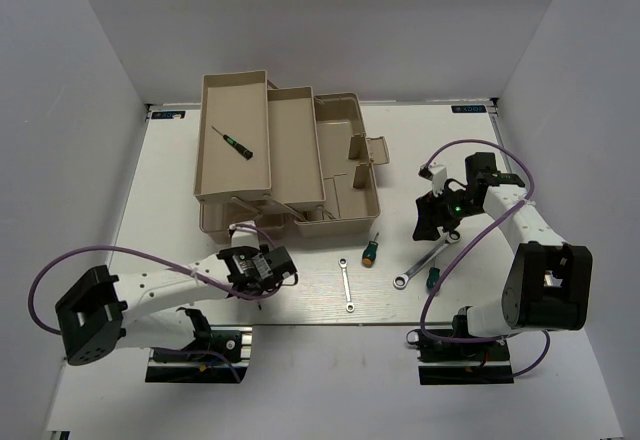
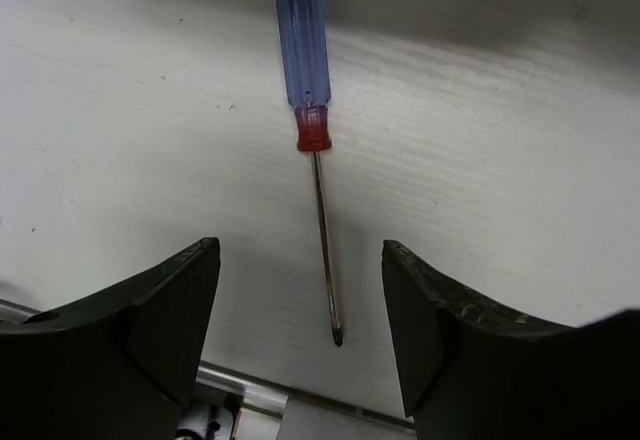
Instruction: Sort the tools into containers
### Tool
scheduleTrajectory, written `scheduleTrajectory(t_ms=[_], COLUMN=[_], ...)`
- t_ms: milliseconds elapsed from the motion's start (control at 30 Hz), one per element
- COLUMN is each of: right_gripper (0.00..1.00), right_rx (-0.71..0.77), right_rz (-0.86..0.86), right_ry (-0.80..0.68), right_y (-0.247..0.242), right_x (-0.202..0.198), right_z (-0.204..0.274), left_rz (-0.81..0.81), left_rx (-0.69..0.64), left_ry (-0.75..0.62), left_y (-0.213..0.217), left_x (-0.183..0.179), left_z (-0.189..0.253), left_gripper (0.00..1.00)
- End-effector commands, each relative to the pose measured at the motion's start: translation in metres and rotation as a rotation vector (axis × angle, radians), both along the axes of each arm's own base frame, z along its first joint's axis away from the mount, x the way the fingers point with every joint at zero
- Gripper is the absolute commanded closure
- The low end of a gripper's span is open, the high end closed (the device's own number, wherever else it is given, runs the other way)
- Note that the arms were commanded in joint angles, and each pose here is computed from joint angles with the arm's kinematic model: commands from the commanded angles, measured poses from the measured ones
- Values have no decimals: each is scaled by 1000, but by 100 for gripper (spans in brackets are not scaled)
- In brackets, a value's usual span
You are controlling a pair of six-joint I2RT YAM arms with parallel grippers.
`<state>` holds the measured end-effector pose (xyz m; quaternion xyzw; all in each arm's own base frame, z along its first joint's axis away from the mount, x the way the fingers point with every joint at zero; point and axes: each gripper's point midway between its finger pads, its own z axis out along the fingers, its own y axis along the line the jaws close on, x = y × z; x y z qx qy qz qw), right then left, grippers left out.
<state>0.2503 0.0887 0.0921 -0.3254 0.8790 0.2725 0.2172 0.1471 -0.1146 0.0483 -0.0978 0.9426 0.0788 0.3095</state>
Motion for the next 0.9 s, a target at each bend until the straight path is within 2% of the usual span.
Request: scheduleTrajectory(t_ms=[0, 233, 600, 667, 867], right_gripper=[26, 26, 26, 26, 26], right_rx=[20, 17, 11, 8, 5], right_rz=[3, 6, 5, 3, 2], right_ry=[-13, -11, -11, -7, -11], right_y=[4, 3, 2, 2, 1], right_x=[4, 2, -2, -2, -1], right_z=[12, 14, 17, 17, 18], left_rz=[57, 108, 187, 189, 210], left_rx=[-18, -26, -26, -21, -29], left_ry=[-70, -79, -95, -80, -55], left_y=[-5, 4, 18, 20, 29], left_x=[17, 26, 38, 37, 31], left_z=[-6, -24, -47, -52, -64], left_gripper=[24, 30, 35, 38, 66])
